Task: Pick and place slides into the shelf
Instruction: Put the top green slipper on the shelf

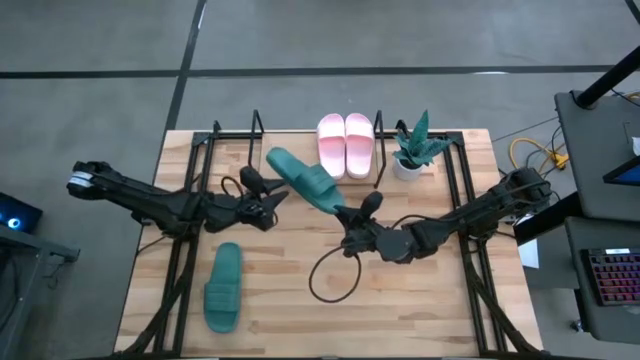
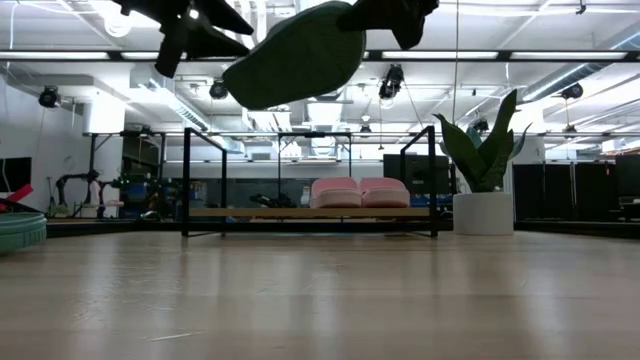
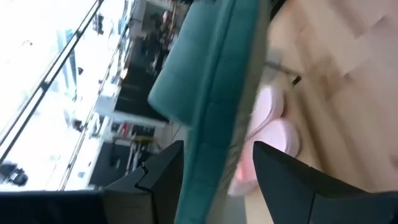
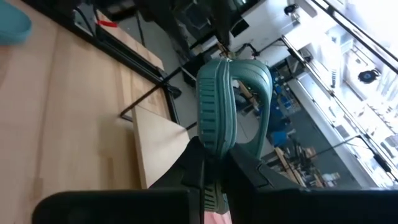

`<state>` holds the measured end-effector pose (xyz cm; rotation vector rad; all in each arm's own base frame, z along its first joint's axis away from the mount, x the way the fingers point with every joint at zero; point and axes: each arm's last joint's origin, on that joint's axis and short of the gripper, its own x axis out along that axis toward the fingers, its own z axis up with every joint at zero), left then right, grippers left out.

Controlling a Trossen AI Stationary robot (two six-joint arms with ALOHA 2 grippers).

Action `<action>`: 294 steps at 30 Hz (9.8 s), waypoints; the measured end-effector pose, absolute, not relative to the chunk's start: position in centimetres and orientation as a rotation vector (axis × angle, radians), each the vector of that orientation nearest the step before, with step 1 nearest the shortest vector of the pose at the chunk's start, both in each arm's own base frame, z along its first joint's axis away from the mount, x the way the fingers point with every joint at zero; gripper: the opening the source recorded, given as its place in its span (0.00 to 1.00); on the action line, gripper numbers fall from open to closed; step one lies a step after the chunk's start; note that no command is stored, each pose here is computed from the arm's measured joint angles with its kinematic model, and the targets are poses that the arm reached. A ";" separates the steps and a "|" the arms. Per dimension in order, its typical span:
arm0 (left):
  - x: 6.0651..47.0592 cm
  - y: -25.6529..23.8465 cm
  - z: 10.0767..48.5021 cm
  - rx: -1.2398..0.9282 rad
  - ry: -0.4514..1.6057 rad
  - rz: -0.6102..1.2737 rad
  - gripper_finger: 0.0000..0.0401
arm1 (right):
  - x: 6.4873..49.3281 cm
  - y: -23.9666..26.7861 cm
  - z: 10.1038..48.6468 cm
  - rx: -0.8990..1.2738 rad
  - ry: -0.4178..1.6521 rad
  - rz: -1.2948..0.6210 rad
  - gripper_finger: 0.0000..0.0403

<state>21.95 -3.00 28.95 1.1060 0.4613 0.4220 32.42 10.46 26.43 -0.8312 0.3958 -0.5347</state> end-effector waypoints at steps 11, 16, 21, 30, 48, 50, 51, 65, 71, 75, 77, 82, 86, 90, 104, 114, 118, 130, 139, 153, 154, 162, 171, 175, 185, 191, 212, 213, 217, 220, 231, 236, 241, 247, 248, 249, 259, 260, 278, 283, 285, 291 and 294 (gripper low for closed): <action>22.9 -1.4 28.2 1.110 0.557 0.493 0.44 | 32.4 10.8 26.4 -0.833 0.380 -0.484 0.06; 23.5 -1.1 28.1 1.113 0.576 0.500 0.31 | 32.4 10.8 26.4 -0.836 0.382 -0.486 0.06; 23.9 -1.1 28.4 1.113 0.578 0.501 0.16 | 32.4 10.8 26.5 -0.852 0.386 -0.487 0.13; 22.2 0.0 29.0 1.065 0.464 0.425 0.16 | 31.1 12.5 28.4 -0.871 0.372 -0.573 0.36; 21.3 -1.0 25.6 1.284 0.042 0.113 0.14 | 25.2 13.9 34.3 -0.589 0.088 -0.127 0.34; 21.4 -1.1 25.4 1.320 0.027 0.104 0.14 | 25.3 13.5 34.1 -0.573 0.110 -0.140 0.34; 21.5 -1.0 25.2 1.339 0.031 0.103 0.14 | 25.6 13.3 33.9 -0.575 0.119 -0.146 0.34; 21.9 -0.3 24.8 1.385 0.049 0.156 0.14 | 31.1 15.4 30.9 -0.869 0.390 -0.317 0.48; 21.9 -0.2 24.8 1.382 0.059 0.180 0.14 | 32.9 16.3 31.4 -0.866 0.505 -0.300 0.47; 21.9 -0.2 24.8 1.382 0.057 0.177 0.14 | 33.8 16.3 31.5 -0.851 0.581 -0.310 0.45; 21.9 -0.2 24.8 1.381 0.056 0.178 0.14 | 34.2 16.1 31.7 -0.831 0.601 -0.323 0.45; 21.9 -0.2 24.8 1.381 0.057 0.177 0.14 | 34.7 15.3 31.5 -0.825 0.638 -0.347 0.43; 21.9 -0.2 24.7 1.374 0.058 0.178 0.14 | 34.8 14.9 31.5 -0.827 0.645 -0.368 0.40; 21.9 -0.2 24.8 1.362 0.056 0.180 0.14 | 34.9 14.7 31.4 -0.833 0.651 -0.383 0.31; 21.9 -0.1 24.8 1.217 0.071 0.228 0.31 | 34.5 14.0 31.2 -0.916 0.690 -0.537 0.02; 21.3 0.3 24.2 1.055 0.164 0.348 0.57 | 34.7 12.0 30.1 -0.899 0.759 -0.600 0.02; 21.0 0.0 24.0 0.962 0.140 0.265 0.58 | 34.9 11.2 29.9 -0.890 0.755 -0.655 0.02; 21.0 -0.3 28.1 0.644 0.185 0.144 0.58 | 35.2 9.9 27.9 -1.025 0.798 -0.755 0.02; 22.7 -0.5 30.8 0.553 0.283 0.119 0.58 | 36.4 8.9 27.1 -1.143 0.795 -0.758 0.02; 27.3 -0.8 32.3 0.517 0.520 0.068 0.58 | 36.8 7.6 27.3 -1.173 0.826 -0.755 0.02; 27.7 -0.8 32.3 0.533 0.526 0.063 0.58 | 36.8 7.6 27.3 -1.174 0.827 -0.755 0.02; 30.0 -0.6 32.3 0.622 0.571 0.166 0.58 | 36.8 7.7 27.3 -1.188 0.832 -0.739 0.02; 31.0 0.0 31.4 0.690 0.633 0.238 0.58 | 36.9 7.7 27.2 -1.189 0.825 -0.702 0.02; 31.2 0.1 31.1 0.706 0.653 0.273 0.58 | 36.9 7.7 27.2 -1.192 0.827 -0.701 0.02; 31.2 0.3 31.1 0.732 0.681 0.362 0.58 | 37.0 7.7 27.3 -1.186 0.815 -0.685 0.02; 31.2 0.3 31.1 0.733 0.681 0.364 0.58 | 37.3 7.9 27.8 -1.176 0.764 -0.657 0.02; 31.2 0.5 31.3 0.815 0.700 0.406 0.15 | 37.6 8.5 28.6 -1.184 0.703 -0.641 0.02; 31.2 0.5 31.3 0.818 0.701 0.408 0.10 | 37.6 8.5 28.6 -1.183 0.701 -0.640 0.02; 31.2 0.6 31.3 0.823 0.702 0.422 0.02 | 37.5 8.5 28.7 -1.130 0.673 -0.648 0.02; 31.2 0.5 31.5 0.835 0.699 0.420 0.01 | 37.2 8.5 29.2 -1.114 0.660 -0.649 0.02; 29.0 1.2 32.1 0.862 0.817 0.653 0.00 | 34.1 8.4 31.1 -0.971 0.674 -0.789 0.11; 29.1 1.2 31.6 0.829 0.826 0.697 0.00 | 31.3 7.8 32.9 -0.704 0.588 -0.678 0.11; 29.6 1.5 30.8 0.807 0.840 0.848 0.00 | 29.3 7.1 33.7 -0.617 0.536 -0.640 0.11; 30.5 2.3 28.0 0.841 0.914 0.991 0.00 | 27.2 6.5 33.7 -0.577 0.492 -0.615 0.11; 30.8 2.7 27.4 0.844 0.924 1.014 0.00 | 26.9 6.4 33.7 -0.560 0.472 -0.601 0.11; 31.0 3.0 26.8 0.843 0.934 1.028 0.00 | 26.6 6.3 33.5 -0.549 0.455 -0.584 0.11; 33.4 5.1 22.0 0.851 1.018 1.055 0.00 | 24.7 5.8 32.1 -0.559 0.376 -0.551 0.11; 33.7 5.3 21.6 0.848 1.019 1.059 0.00 | 24.6 5.7 32.0 -0.559 0.376 -0.551 0.11; 33.6 7.4 17.6 0.783 1.034 1.031 0.00 | 24.2 5.6 31.8 -0.553 0.374 -0.552 0.11; 33.2 7.8 16.7 0.795 1.008 1.014 0.00 | 24.2 5.6 31.8 -0.553 0.374 -0.551 0.11; 33.0 8.0 16.4 0.797 0.991 1.017 0.00 | 24.2 5.6 31.8 -0.553 0.374 -0.551 0.11; 32.7 8.0 15.9 0.799 0.939 0.986 0.00 | 24.2 5.6 31.8 -0.553 0.374 -0.552 0.11; 32.7 8.0 15.9 0.796 0.936 0.975 0.00 | 24.2 5.6 31.8 -0.553 0.374 -0.552 0.11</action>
